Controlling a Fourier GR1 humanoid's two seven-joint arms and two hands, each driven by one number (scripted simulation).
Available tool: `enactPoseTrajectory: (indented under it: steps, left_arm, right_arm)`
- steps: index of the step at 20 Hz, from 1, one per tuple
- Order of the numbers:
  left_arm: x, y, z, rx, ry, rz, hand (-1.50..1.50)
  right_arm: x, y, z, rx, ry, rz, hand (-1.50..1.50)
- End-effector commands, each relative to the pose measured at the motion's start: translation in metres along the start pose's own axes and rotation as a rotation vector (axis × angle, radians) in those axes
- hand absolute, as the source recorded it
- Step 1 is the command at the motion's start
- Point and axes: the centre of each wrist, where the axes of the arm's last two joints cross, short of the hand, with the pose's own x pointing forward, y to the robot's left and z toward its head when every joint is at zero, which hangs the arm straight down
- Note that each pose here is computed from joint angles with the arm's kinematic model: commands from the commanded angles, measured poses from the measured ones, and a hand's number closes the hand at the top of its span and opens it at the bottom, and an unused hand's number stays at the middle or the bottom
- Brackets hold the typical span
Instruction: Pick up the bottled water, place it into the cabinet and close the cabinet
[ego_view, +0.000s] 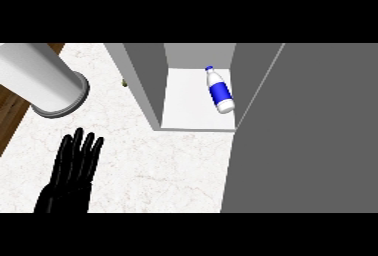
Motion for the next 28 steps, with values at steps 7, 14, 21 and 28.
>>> enactPoseTrajectory:
  steps: [7, 14, 21, 28]
  left_arm:
    - [0.017, 0.028, 0.011, 0.005, 0.001, 0.003, -1.5]
    - [0.024, 0.036, 0.013, -0.002, -0.011, -0.001, -1.5]
    - [0.024, 0.044, 0.02, -0.003, -0.006, 0.002, -1.5]
    - [0.028, 0.046, 0.019, -0.02, -0.014, 0.018, -1.5]
  right_arm:
    - [0.032, 0.026, -0.047, 0.145, -0.123, 0.167, 1.5]
    - [0.027, 0.031, -0.072, 0.147, -0.111, 0.183, 1.5]
    - [0.031, 0.024, -0.082, 0.152, -0.12, 0.225, 1.5]
    - [0.028, 0.021, -0.087, 0.191, -0.103, 0.225, 1.5]
